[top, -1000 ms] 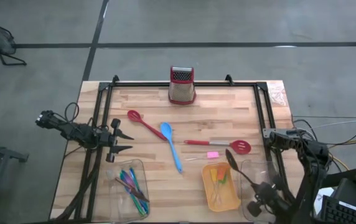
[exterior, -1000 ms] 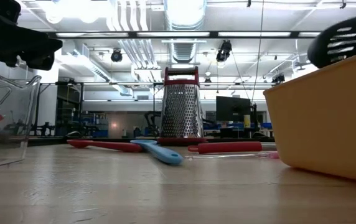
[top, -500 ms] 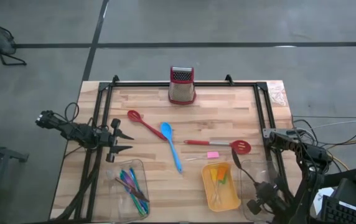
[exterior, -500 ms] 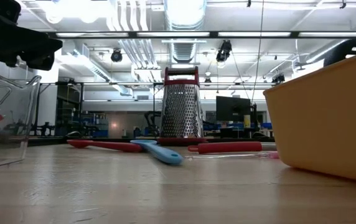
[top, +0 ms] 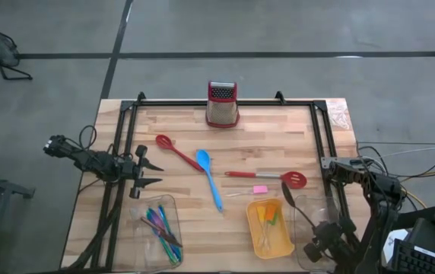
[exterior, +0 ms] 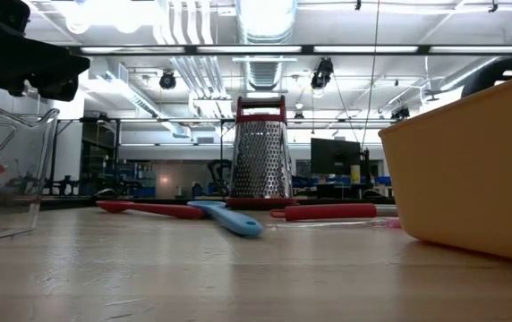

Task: Pick & Place Kitchen Items
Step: Put the black serving spoon into the right transparent bin

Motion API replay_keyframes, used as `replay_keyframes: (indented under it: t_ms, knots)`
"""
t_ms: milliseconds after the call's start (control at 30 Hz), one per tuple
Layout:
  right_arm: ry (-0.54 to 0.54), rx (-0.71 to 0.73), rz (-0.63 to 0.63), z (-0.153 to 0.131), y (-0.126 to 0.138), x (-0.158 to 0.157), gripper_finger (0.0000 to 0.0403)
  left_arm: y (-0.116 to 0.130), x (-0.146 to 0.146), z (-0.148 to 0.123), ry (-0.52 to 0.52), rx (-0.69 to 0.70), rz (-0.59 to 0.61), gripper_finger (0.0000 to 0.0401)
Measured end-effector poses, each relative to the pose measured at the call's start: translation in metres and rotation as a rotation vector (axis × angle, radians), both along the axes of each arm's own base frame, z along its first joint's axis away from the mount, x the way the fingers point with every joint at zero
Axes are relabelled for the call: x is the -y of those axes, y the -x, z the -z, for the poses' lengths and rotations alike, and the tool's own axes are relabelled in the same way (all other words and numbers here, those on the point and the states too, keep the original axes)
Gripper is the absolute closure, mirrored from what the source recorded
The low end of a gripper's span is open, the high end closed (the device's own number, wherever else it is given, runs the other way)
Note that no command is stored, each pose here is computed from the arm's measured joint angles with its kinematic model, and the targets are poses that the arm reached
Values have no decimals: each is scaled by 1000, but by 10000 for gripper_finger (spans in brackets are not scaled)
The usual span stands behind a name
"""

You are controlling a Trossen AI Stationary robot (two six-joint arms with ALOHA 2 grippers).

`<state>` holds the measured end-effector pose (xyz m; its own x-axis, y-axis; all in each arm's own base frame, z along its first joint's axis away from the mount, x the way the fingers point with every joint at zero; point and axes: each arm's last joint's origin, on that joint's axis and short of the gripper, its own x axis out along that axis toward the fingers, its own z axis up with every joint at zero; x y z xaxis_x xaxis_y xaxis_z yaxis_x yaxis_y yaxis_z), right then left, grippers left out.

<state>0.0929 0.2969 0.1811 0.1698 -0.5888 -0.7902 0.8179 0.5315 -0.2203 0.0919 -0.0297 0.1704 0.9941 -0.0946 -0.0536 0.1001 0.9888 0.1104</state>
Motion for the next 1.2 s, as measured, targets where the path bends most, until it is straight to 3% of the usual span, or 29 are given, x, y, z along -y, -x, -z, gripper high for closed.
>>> replay_keyframes:
  t_ms: [300, 600, 867, 1200]
  knots:
    - [-14, 101, -65, -16, -7, 7, 212, 0, 0, 0, 0, 0, 0, 243]
    - [47, 191, -160, -22, -16, 23, 232, 0, 0, 0, 0, 0, 0, 243]
    - [118, 132, -153, -13, -31, 38, 247, 0, 0, 0, 0, 0, 0, 243]
    - [59, 136, -148, -7, -36, 35, 270, 0, 0, 0, 0, 0, 0, 243]
